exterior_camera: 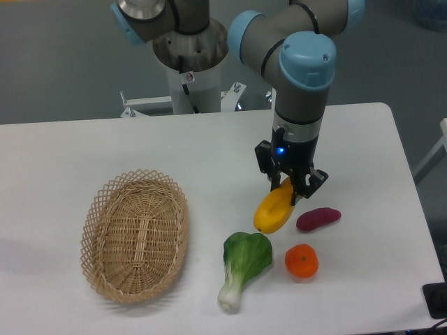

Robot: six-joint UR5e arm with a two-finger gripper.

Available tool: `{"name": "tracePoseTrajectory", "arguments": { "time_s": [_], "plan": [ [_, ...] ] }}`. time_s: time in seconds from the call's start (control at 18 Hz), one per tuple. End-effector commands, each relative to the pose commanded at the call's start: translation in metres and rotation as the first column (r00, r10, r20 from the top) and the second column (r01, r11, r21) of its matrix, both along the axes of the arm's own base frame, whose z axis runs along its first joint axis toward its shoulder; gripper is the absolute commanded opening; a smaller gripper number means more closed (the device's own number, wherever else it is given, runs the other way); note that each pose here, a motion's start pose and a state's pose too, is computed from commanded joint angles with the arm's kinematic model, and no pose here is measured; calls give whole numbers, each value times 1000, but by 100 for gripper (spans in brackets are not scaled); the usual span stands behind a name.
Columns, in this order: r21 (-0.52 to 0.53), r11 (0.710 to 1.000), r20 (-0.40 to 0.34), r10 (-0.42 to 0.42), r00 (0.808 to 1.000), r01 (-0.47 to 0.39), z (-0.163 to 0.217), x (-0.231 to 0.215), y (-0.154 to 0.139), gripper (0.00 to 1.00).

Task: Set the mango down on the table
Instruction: 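Hold the yellow mango in the gripper just above the table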

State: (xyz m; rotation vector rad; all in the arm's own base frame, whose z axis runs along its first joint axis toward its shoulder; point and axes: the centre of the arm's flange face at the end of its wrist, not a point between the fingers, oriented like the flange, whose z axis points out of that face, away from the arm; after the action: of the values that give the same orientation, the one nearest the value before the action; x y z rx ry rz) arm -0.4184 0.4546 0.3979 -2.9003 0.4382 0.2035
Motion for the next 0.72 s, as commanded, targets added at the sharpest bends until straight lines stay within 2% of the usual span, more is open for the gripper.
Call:
{"name": "tracePoseTrajectory", "arguments": {
  "time_s": [0.5, 0.72],
  "plan": [
    [-4, 1000, 3, 0, 1000, 0, -7, -1, 0, 26],
    [1, 1000, -1, 1, 1000, -1, -23, -7, 6, 26]
  ]
}}
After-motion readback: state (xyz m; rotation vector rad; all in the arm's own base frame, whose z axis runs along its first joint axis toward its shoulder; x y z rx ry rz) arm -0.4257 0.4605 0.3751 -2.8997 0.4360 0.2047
